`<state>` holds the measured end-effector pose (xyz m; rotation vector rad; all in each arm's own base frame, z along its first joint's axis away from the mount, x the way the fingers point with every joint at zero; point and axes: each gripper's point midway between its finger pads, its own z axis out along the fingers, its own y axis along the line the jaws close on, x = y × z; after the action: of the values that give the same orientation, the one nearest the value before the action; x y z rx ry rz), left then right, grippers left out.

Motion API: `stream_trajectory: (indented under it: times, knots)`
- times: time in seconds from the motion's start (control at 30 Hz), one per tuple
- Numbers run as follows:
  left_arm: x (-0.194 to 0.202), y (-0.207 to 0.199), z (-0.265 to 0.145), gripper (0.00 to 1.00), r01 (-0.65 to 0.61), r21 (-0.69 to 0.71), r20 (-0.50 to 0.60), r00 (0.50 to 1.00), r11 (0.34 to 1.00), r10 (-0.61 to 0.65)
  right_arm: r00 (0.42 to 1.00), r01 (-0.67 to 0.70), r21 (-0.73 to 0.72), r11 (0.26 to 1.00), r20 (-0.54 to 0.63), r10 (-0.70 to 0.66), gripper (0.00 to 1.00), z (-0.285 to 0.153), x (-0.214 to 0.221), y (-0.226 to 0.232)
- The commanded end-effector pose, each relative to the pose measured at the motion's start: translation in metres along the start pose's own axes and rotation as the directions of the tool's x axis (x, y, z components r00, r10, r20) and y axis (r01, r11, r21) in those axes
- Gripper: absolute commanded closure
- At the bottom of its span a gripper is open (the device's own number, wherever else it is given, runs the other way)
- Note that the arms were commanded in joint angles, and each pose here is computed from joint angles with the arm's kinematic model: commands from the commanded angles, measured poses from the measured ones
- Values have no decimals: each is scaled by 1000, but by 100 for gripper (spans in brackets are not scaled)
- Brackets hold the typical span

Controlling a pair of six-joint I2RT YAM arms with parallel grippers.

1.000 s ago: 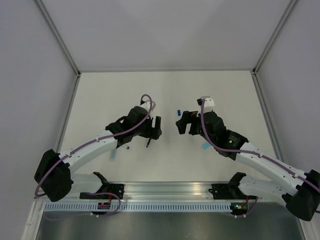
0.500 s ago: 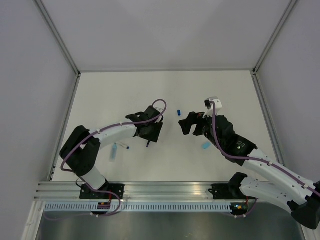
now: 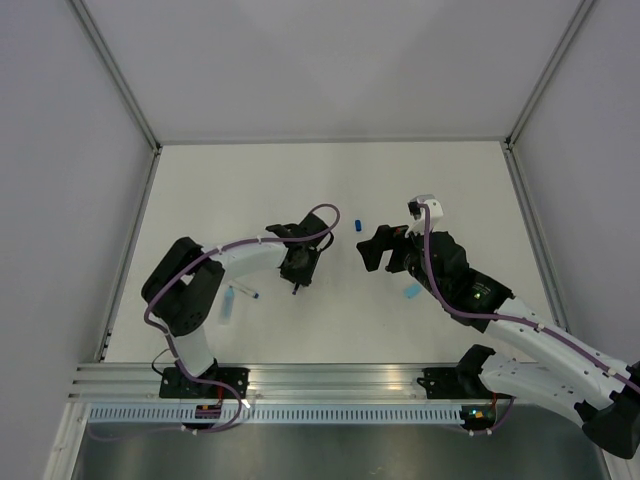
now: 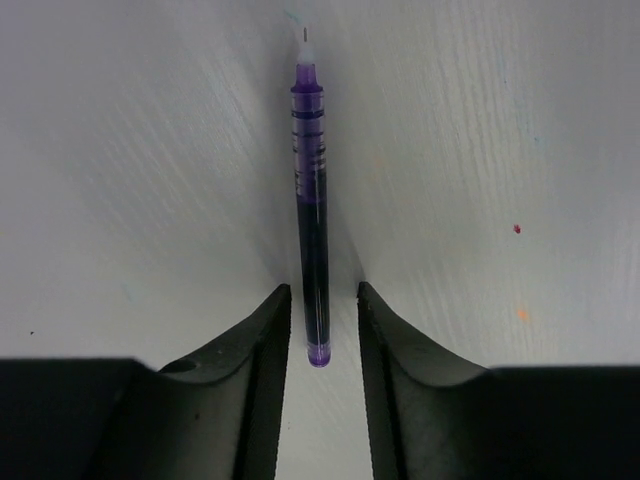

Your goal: Insert the pens into the pen caps

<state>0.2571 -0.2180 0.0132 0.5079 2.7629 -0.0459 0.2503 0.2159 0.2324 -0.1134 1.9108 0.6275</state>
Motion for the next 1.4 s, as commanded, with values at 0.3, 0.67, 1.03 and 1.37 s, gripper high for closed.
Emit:
stream_trajectory:
  times: [0.3, 0.67, 1.03, 1.37]
  knots:
    - [6, 10, 5, 98, -2, -55, -28, 1000, 998, 0, 1000, 4, -6, 1000, 26, -4, 4, 2, -6, 2]
    - [-50, -25, -93, 98, 26, 270, 348, 929, 963, -123, 970, -243, -125, 962, -45, 239, 5, 31, 28, 30]
    - [-36, -57, -139, 98, -86, 515, 436, 883, 853, -174, 928, -372, -289, 882, -92, 362, 9, 72, 47, 66]
    - [-33, -64, -151, 98, -114, 565, 448, 874, 817, -188, 924, -382, -325, 865, -107, 367, 24, 91, 49, 81]
